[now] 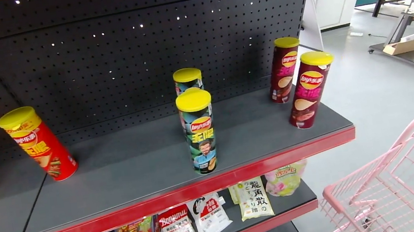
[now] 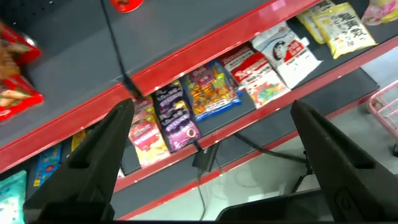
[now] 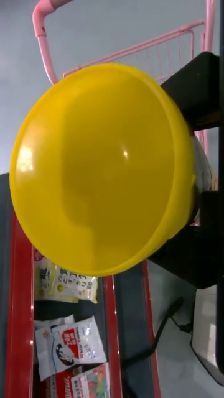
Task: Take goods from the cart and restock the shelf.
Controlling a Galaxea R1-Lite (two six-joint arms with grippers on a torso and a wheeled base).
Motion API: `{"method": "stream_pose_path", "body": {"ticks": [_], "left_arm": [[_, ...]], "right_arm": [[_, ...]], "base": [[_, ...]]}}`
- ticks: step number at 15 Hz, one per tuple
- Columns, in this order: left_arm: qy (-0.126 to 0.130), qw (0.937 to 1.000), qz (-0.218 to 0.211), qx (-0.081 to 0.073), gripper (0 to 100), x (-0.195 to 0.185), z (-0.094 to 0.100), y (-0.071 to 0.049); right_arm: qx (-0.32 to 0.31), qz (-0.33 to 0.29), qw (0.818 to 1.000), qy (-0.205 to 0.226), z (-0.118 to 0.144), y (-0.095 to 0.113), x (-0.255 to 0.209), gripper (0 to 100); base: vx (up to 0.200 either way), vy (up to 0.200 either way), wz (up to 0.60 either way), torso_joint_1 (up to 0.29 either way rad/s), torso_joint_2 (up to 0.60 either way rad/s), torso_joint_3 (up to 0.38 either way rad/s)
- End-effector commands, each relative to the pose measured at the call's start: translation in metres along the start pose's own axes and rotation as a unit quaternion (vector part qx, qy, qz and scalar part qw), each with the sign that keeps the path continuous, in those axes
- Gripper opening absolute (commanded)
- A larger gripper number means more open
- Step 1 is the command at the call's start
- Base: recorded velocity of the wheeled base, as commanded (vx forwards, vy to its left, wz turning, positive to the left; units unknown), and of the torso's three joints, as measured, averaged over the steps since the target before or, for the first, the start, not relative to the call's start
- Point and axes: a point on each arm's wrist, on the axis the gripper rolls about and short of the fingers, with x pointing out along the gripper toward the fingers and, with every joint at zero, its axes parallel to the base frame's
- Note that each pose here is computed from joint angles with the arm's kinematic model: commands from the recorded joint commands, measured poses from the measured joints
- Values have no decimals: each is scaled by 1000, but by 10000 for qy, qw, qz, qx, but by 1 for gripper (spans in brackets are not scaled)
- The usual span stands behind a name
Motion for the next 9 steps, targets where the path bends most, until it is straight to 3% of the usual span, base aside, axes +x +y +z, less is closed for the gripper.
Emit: {"method": "stream_pose_path", "body": {"ticks": [1,9], "left_arm": [[-13,10000,6,1,100,0,0,0],[-64,10000,17,21,100,-2,-1,0]], "right_arm": [[-5,2,10000,11,0,0,0,0],[-14,19,10000,30,0,1,1,0]], "base": [[0,200,0,7,2,7],[0,200,0,4,1,2]]}}
